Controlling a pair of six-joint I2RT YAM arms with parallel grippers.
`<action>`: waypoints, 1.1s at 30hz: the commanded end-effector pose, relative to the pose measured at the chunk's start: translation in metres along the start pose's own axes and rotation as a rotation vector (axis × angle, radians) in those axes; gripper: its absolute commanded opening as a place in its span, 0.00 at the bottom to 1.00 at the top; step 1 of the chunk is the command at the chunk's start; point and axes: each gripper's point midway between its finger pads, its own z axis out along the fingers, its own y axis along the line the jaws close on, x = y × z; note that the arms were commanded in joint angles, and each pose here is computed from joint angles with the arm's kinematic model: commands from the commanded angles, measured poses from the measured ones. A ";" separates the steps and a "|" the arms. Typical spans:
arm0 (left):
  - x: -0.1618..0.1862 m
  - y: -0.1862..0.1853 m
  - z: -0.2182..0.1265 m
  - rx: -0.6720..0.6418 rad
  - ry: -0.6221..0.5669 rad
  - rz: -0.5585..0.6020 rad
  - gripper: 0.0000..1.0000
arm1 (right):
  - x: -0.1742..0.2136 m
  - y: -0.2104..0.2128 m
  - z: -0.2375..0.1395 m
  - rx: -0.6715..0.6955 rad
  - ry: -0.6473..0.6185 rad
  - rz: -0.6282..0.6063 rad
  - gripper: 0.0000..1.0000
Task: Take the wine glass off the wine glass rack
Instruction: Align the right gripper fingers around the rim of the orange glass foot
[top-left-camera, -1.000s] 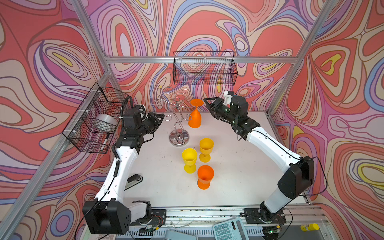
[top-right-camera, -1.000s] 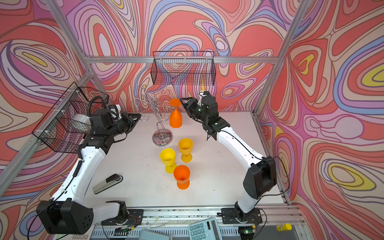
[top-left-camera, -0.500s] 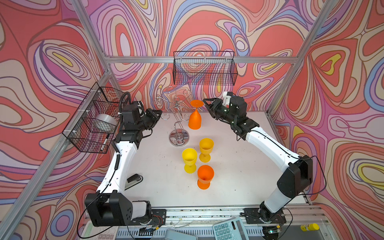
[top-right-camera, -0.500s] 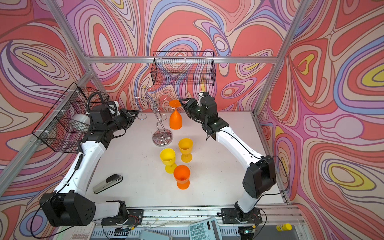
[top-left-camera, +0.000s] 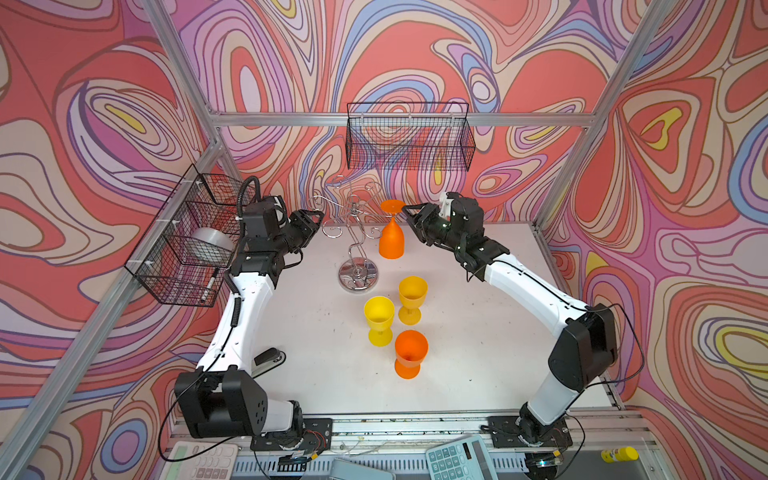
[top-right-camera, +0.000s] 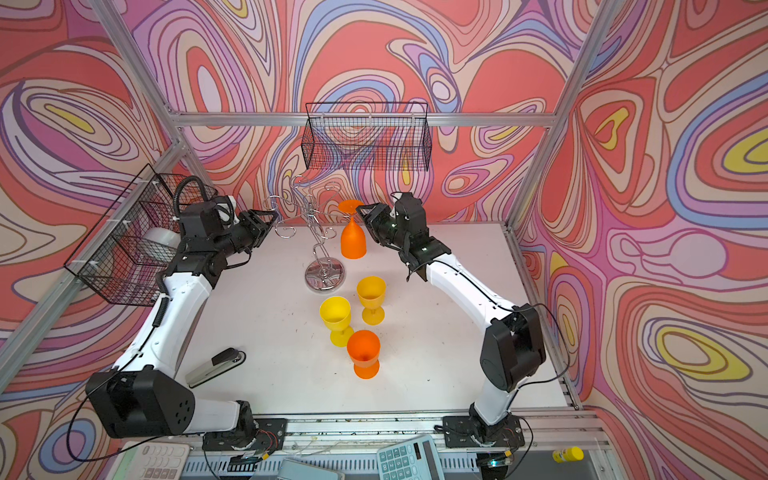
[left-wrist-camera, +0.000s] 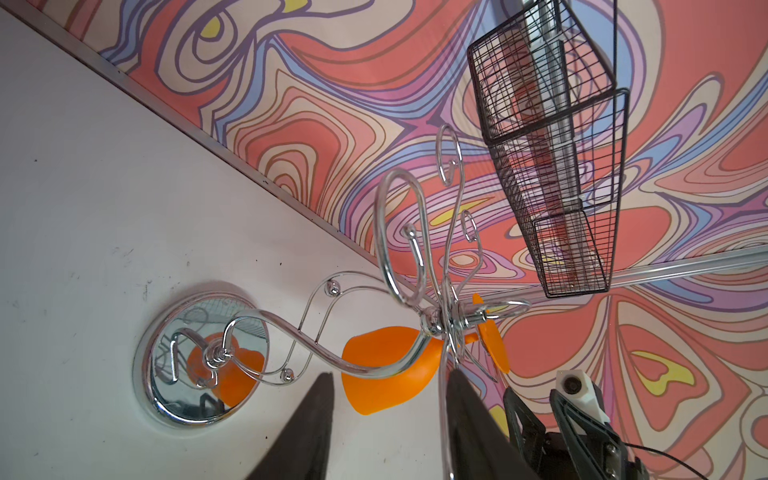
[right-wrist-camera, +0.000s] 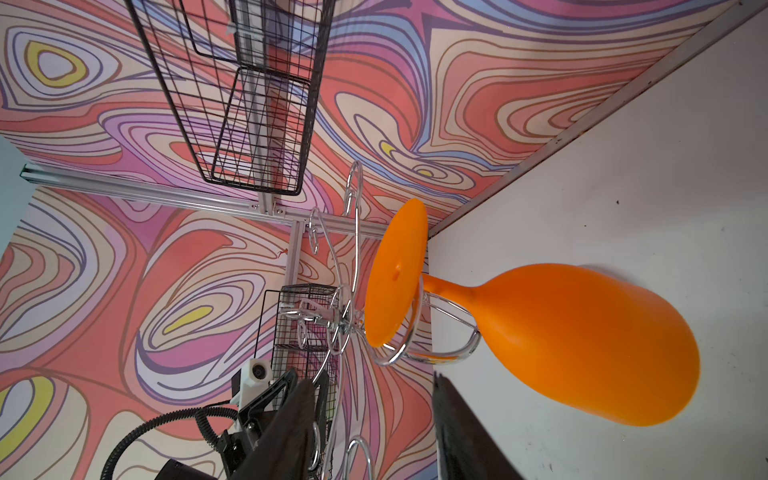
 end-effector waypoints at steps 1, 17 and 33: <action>-0.004 -0.013 -0.021 -0.005 -0.028 0.063 0.63 | 0.000 -0.016 0.008 0.029 -0.001 0.047 0.48; 0.024 -0.008 -0.070 -0.047 -0.027 0.156 0.71 | -0.015 -0.029 0.032 -0.020 -0.004 0.180 0.39; 0.035 -0.010 -0.087 -0.039 -0.019 0.166 0.71 | -0.032 -0.001 -0.003 -0.042 -0.117 0.139 0.37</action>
